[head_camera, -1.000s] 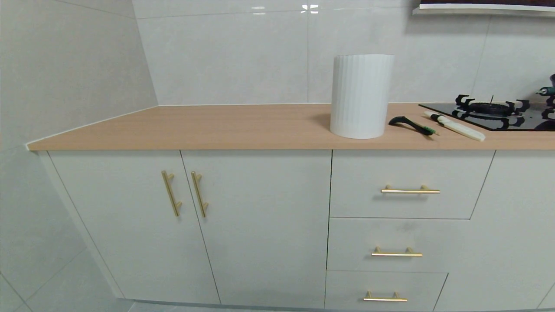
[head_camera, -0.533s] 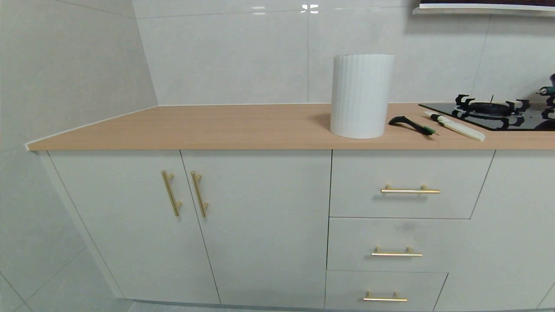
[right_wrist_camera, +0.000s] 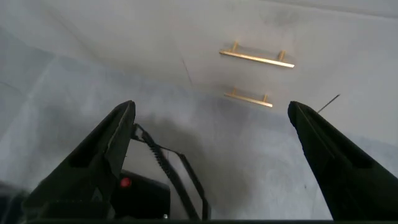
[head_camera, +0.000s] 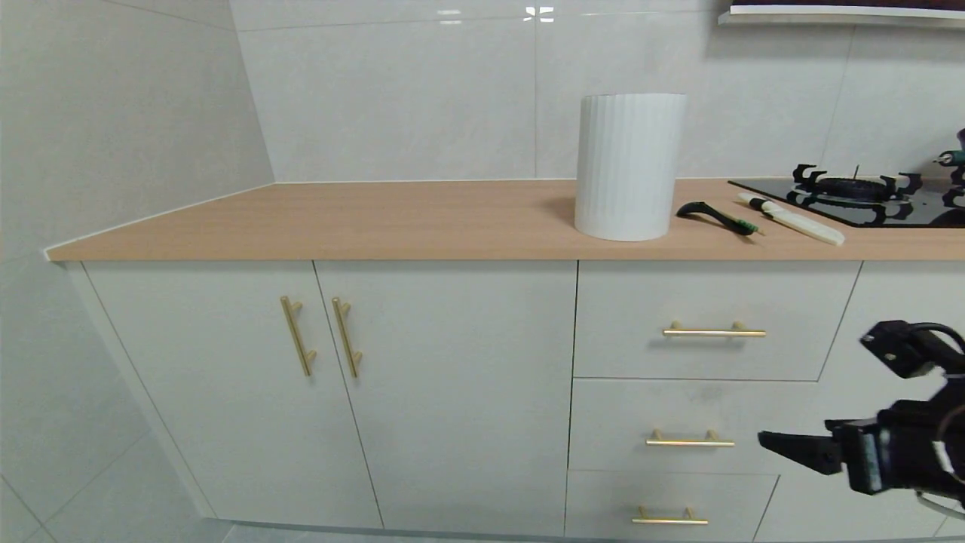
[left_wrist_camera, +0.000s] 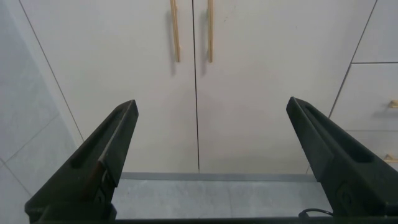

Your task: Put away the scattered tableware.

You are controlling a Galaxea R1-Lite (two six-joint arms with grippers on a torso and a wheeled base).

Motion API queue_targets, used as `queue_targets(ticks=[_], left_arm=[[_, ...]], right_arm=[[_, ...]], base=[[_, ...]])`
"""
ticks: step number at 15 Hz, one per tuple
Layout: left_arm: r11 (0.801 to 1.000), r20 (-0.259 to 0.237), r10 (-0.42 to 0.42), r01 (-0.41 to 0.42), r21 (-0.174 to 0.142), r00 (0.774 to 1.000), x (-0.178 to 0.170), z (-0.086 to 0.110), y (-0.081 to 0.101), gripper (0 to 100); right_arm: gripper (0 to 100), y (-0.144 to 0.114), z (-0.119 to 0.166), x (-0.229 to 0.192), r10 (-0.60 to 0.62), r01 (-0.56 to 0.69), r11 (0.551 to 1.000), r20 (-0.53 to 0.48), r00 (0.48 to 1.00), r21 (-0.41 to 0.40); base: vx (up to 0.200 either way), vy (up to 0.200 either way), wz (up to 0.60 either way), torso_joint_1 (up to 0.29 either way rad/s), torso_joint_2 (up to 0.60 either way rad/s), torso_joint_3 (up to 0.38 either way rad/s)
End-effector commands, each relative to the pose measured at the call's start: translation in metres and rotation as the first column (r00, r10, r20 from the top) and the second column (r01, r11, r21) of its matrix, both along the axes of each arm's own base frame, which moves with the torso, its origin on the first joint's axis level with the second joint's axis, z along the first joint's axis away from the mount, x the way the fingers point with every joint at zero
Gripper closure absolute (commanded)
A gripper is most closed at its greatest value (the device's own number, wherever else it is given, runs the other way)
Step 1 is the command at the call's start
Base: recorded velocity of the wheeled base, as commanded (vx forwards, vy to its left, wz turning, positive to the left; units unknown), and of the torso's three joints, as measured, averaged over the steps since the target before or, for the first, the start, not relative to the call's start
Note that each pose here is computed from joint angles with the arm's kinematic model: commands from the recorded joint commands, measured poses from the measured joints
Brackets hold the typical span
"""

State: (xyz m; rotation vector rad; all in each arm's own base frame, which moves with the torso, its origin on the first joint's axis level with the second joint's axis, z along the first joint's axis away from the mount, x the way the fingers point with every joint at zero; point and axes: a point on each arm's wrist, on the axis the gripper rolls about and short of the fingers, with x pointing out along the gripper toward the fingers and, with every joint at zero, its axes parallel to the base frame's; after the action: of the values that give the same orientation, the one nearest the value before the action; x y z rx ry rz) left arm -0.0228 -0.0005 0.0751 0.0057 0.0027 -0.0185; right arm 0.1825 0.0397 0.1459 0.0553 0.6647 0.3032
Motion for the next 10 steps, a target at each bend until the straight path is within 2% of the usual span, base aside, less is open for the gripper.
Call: queue_targets(ticks=[1,3,7,8,10], left_arm=[[1.0,0.0,0.0,0.0,0.0,1.0,0.0,0.0,0.0,0],[1.0,0.0,0.0,0.0,0.0,1.0,0.0,0.0,0.0,0],[1.0,0.0,0.002,-0.002,0.0,1.0,0.0,0.0,0.0,0],[1.0,0.0,0.0,0.0,0.0,1.0,0.0,0.0,0.0,0],[1.0,0.0,0.0,0.0,0.0,1.0,0.0,0.0,0.0,0]], right_arm=[[0,0.017,-0.065,0.082,-0.034,0.025,0.998,-0.154,0.987,-0.063],[0,0.02,-0.082,0.098,-0.041,0.028,0.997,-0.179,0.983,-0.075],[0,0.018,-0.148,0.123,-0.09,0.065,0.991,-0.236,0.968,-0.114],[0,0.013,-0.172,0.132,-0.136,0.11,0.985,-0.212,0.968,-0.133],[0,0.008,-0.195,0.139,-0.196,0.174,0.972,-0.132,0.972,-0.16]], base=[[0.0,0.0,0.0,0.0,0.0,0.0],[0.0,0.0,0.0,0.0,0.0,0.0],[0.0,0.0,0.0,0.0,0.0,0.0],[0.0,0.0,0.0,0.0,0.0,0.0],[0.0,0.0,0.0,0.0,0.0,0.0]])
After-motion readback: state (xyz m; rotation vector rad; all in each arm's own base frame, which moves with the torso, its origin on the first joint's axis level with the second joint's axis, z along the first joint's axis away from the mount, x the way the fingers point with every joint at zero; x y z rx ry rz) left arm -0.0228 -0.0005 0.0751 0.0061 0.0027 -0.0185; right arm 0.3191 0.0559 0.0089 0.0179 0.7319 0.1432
